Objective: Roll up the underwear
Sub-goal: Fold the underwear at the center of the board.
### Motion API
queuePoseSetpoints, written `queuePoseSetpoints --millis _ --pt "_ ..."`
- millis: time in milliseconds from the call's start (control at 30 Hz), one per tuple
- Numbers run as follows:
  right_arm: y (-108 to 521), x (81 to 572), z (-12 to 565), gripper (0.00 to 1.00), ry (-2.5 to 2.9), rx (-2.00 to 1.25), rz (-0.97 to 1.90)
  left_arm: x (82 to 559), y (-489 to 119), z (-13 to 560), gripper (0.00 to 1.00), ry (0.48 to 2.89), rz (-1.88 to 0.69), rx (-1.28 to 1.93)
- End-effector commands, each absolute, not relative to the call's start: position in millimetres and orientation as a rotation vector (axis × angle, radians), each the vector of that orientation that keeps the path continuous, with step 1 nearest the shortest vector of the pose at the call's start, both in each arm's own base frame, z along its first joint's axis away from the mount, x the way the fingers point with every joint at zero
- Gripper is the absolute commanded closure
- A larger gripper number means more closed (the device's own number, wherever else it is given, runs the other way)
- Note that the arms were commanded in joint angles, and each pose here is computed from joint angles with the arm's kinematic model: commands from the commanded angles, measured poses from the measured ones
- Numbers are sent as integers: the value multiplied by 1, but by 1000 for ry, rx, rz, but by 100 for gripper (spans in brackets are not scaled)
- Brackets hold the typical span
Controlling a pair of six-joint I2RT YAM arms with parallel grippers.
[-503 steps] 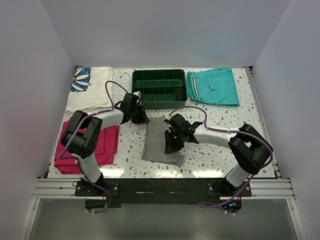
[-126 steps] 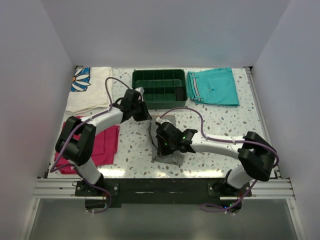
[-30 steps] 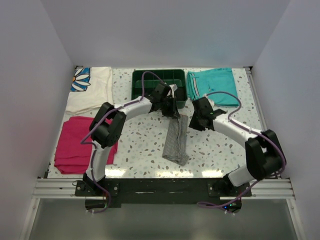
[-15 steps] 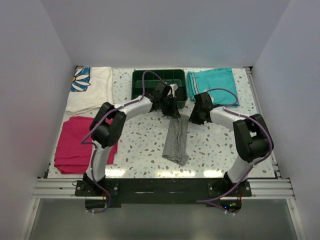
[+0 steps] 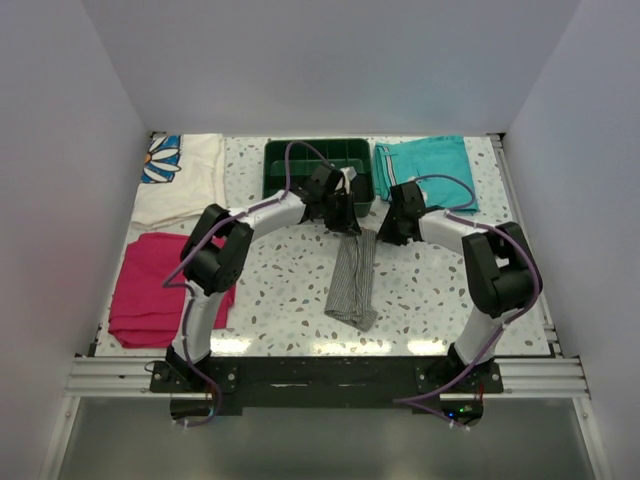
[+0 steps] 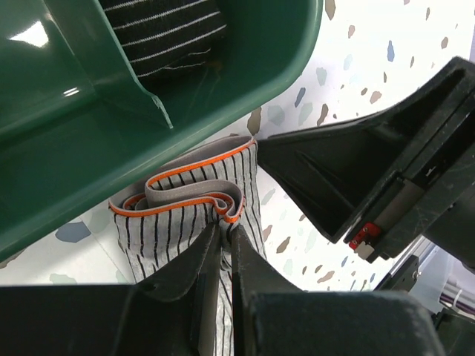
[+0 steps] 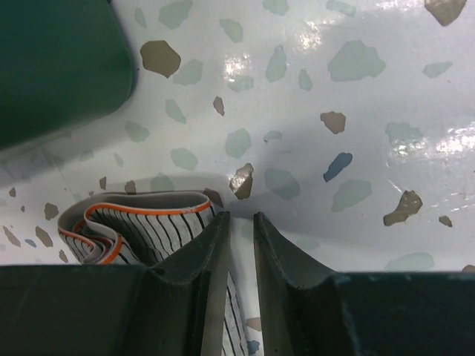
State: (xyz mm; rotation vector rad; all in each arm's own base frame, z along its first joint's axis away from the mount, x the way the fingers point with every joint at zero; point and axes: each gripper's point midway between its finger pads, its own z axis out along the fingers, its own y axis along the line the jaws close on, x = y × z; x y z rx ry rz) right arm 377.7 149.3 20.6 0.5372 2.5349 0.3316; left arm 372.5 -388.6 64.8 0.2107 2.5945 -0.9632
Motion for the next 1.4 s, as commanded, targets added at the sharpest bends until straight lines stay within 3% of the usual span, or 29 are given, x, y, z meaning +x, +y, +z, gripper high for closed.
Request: queuePoseSetpoints --millis 0,967,1367 --pt "151 391 19 76 2517 538 338 375 -402 79 98 2556 -1036 248" --pt "146 380 11 74 2544 530 317 375 -430 78 97 2520 -1129 214" --pt "132 370 40 64 2469 554 283 384 -427 85 63 2496 -1083 227"
